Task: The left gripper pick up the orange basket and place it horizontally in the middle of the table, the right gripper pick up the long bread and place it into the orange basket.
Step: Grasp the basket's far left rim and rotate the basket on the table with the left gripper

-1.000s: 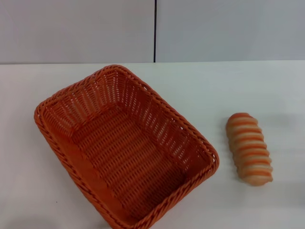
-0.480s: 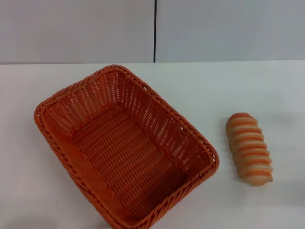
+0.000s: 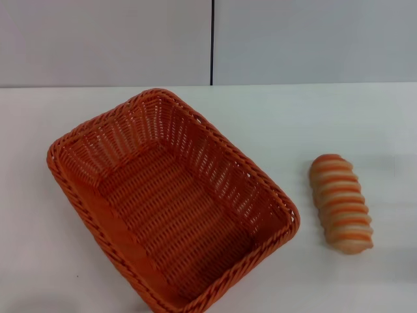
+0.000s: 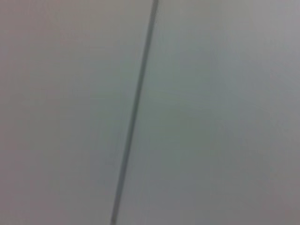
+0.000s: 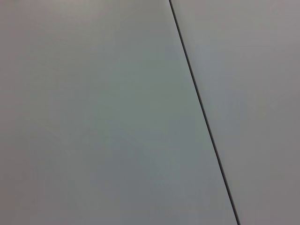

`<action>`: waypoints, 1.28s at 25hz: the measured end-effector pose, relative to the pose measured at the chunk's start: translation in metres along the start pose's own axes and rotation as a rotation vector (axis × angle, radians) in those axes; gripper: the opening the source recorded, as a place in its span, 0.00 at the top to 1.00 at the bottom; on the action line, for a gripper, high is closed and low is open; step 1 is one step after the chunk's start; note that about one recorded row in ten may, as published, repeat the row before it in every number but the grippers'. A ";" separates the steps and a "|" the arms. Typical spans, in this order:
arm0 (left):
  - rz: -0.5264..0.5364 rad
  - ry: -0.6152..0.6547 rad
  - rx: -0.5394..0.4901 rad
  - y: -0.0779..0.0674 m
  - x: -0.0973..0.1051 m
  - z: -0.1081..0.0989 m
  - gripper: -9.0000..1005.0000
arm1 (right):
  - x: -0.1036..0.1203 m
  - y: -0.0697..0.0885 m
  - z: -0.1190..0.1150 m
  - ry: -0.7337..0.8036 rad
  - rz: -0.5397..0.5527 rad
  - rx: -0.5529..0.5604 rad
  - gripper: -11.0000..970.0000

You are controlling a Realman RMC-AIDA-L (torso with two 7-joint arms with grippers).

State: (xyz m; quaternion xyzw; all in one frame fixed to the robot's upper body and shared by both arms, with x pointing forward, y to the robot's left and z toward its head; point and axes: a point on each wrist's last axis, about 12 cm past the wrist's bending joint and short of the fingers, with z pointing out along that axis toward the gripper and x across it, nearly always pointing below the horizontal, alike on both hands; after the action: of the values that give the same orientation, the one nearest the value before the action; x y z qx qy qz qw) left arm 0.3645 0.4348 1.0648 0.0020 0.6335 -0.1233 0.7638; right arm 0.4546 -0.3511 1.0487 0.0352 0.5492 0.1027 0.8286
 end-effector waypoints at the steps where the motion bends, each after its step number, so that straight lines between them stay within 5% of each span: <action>1: 0.000 0.000 0.000 0.000 0.000 0.000 0.19 | 0.000 0.000 0.000 0.002 0.001 0.002 0.39; 6: -0.001 0.214 0.182 0.010 -0.027 0.041 0.19 | 0.001 0.001 -0.001 0.006 0.005 0.005 0.39; 9: -0.001 0.214 0.182 0.010 -0.027 0.041 0.19 | 0.002 0.001 -0.001 0.008 0.007 0.006 0.39; 11: 0.057 0.396 0.285 0.005 -0.045 0.077 0.19 | 0.002 0.001 0.000 0.009 0.007 0.005 0.39; 18: 0.138 0.552 0.346 -0.008 -0.060 0.123 0.19 | 0.002 0.002 0.003 0.006 0.008 0.000 0.39; 22: 0.250 0.721 0.395 -0.038 -0.073 0.167 0.19 | 0.003 0.002 0.007 0.006 0.006 -0.005 0.39; 26: 0.332 0.801 0.453 -0.067 -0.086 0.192 0.19 | 0.003 0.001 0.008 0.015 0.004 -0.001 0.39; 29: 0.346 0.808 0.461 -0.071 -0.089 0.194 0.19 | 0.004 0.000 0.008 0.020 0.003 0.001 0.39; 30: 0.430 0.863 0.515 -0.095 -0.102 0.208 0.19 | 0.004 0.000 0.008 0.022 0.002 0.002 0.39; 32: 0.493 0.929 0.566 -0.113 -0.109 0.216 0.19 | 0.004 -0.001 0.009 0.025 0.000 0.003 0.39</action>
State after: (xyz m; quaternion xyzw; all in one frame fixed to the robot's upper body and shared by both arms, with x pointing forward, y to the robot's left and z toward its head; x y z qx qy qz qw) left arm 0.5340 0.3107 1.2300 0.4060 0.8246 -0.0928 0.3828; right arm 0.4641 -0.3503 1.0483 0.0352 0.5597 0.1022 0.8217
